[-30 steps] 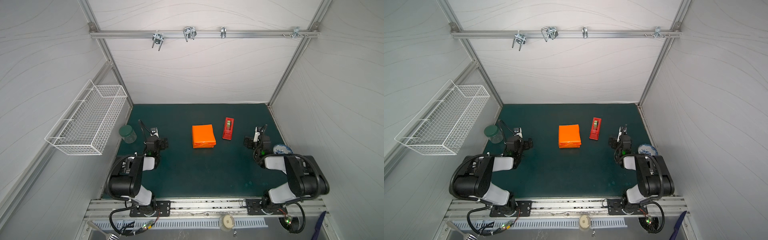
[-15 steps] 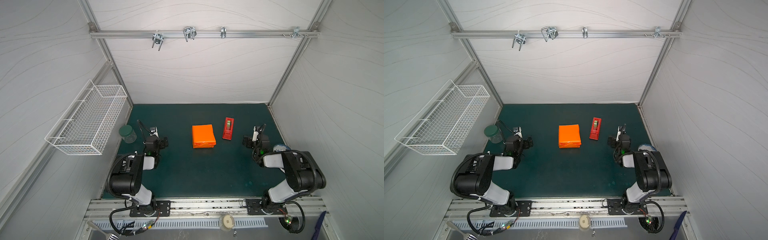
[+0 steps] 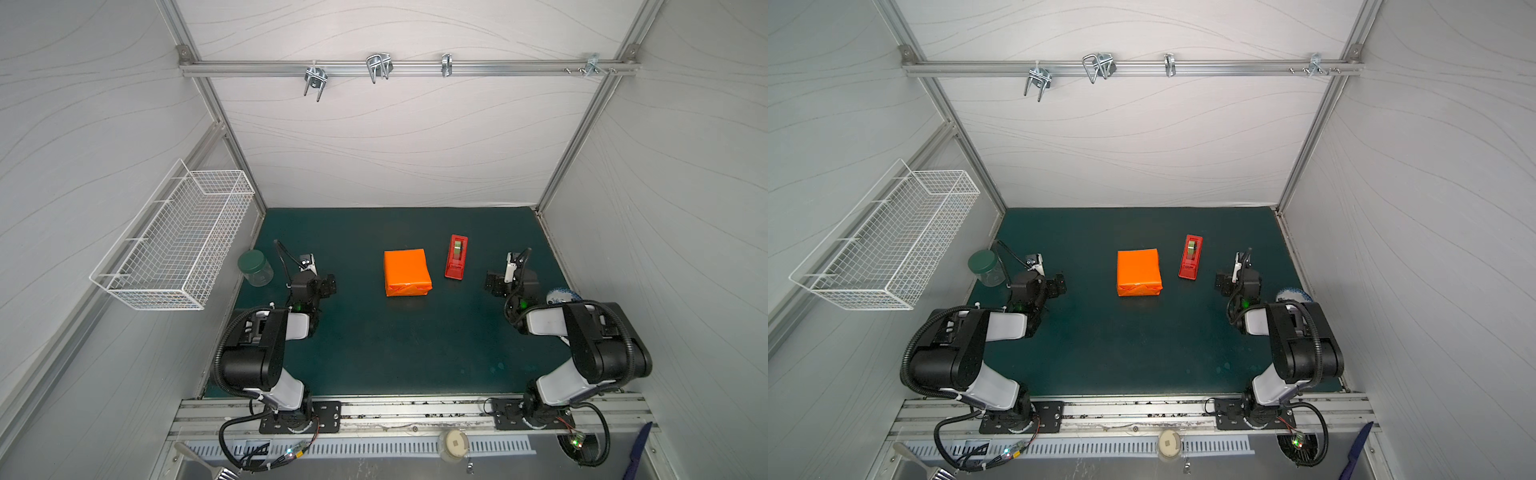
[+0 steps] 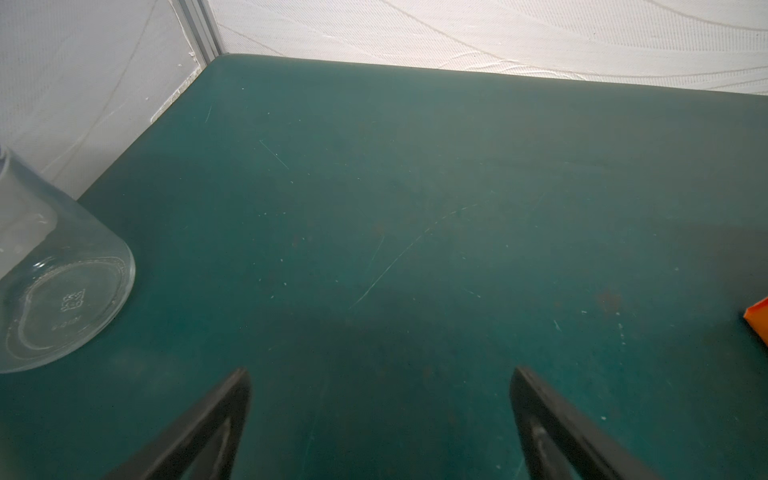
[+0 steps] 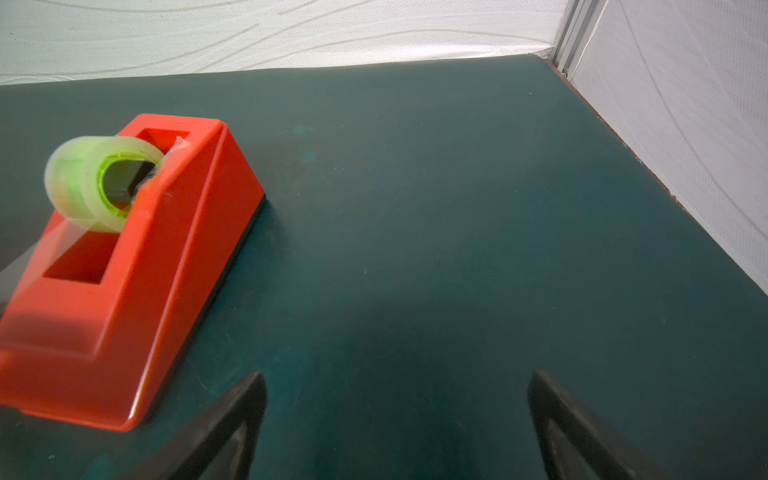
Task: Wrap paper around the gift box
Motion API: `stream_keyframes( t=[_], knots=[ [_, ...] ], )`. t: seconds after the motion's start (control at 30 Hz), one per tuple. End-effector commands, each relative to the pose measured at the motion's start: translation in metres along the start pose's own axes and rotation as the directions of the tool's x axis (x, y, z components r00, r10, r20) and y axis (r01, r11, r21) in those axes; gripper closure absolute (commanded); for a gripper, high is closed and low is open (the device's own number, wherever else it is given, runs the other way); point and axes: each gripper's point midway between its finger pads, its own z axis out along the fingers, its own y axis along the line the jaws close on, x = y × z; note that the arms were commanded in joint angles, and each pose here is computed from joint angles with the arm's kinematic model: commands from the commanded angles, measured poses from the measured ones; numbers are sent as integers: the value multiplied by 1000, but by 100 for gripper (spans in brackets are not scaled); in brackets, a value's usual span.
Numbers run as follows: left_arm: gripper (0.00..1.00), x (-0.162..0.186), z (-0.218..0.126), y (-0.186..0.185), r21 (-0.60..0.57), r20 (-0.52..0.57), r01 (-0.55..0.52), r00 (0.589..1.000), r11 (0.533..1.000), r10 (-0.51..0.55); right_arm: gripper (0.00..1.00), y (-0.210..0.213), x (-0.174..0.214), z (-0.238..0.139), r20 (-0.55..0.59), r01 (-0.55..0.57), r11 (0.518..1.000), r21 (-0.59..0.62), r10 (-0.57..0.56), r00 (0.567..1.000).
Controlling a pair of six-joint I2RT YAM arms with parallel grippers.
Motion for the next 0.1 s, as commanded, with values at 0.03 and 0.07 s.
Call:
stream_keyframes(
  t=[0.03,0.07],
  knots=[
    [1,-22,1,0,1,72,9,997,1000,-9,1,1,-11,1,37,20,1000,4,-20,999],
    [1,-22,1,0,2,71,10,997,1000,-10,1,1,-12,1,38,20,1000,4,-20,999]
  ],
)
